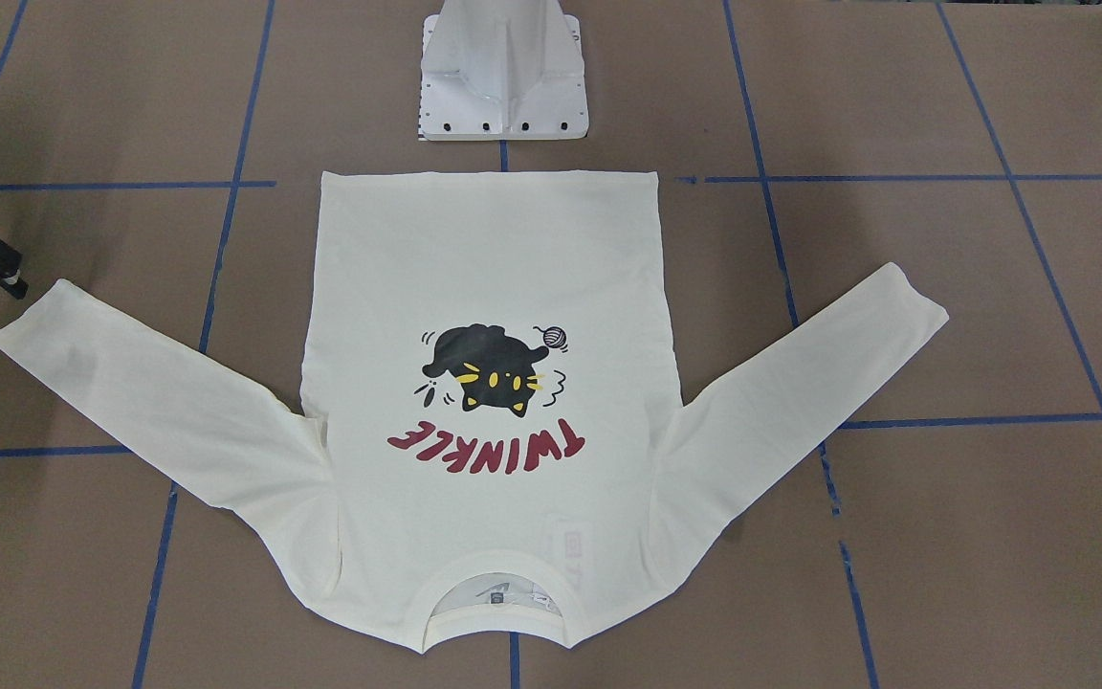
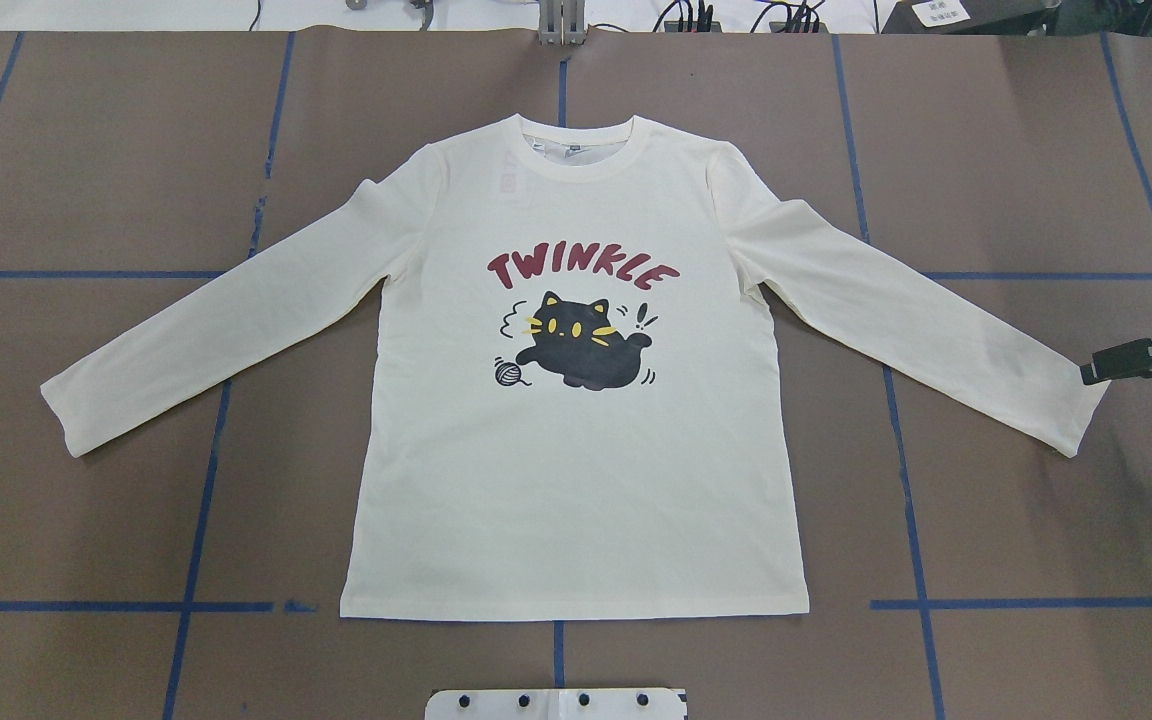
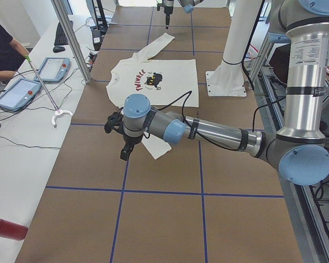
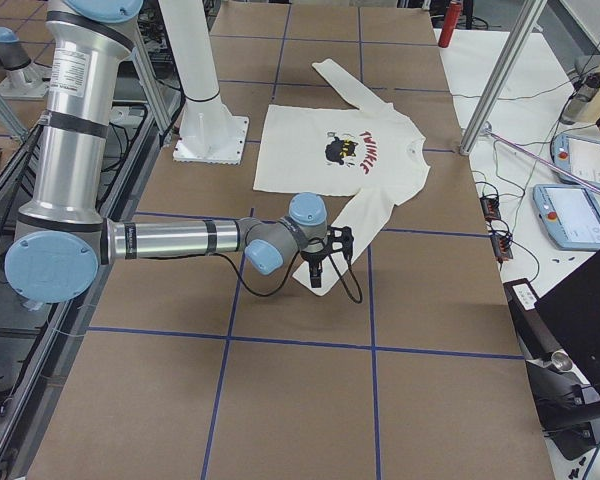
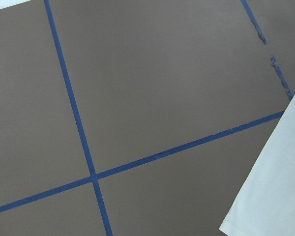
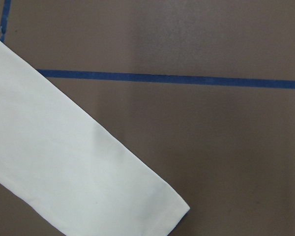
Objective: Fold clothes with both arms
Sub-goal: 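Lower the right gripper onto the nearest sleeve cuff and grasp it, then lift the cuff with the right gripper and fold the sleeve across the chest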
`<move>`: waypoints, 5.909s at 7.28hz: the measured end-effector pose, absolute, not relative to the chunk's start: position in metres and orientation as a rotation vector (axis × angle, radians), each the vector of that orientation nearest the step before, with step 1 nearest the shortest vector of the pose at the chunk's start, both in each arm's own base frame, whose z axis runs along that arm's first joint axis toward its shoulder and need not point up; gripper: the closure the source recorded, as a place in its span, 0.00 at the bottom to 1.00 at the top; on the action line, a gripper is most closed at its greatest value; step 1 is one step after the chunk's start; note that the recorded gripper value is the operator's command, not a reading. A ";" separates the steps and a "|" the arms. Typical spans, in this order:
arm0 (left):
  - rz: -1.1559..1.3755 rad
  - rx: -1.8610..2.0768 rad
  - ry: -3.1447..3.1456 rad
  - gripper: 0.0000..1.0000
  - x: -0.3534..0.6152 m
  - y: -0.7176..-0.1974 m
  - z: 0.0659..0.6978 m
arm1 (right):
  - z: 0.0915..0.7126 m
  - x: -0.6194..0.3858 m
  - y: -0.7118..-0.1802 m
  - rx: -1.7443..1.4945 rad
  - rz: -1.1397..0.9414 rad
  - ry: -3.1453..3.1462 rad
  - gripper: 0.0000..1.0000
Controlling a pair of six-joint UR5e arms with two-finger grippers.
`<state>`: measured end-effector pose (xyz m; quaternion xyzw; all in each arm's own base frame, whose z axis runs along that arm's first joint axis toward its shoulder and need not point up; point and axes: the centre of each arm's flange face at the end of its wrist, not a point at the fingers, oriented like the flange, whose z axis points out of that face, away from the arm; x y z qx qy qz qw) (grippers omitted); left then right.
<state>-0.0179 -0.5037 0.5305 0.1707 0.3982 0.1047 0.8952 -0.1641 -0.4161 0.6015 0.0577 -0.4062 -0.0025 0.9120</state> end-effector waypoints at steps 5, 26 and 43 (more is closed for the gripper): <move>0.221 0.353 0.827 0.00 -0.017 -0.503 0.532 | 0.640 -0.198 -0.405 0.089 -0.054 -0.816 0.00; 0.234 0.353 0.885 0.00 -0.013 -0.503 0.531 | 0.428 -0.274 -0.529 0.127 0.172 -1.135 1.00; 0.213 0.325 0.886 0.00 -0.013 -0.511 0.578 | 0.049 -0.651 -0.574 0.528 0.234 -1.328 0.00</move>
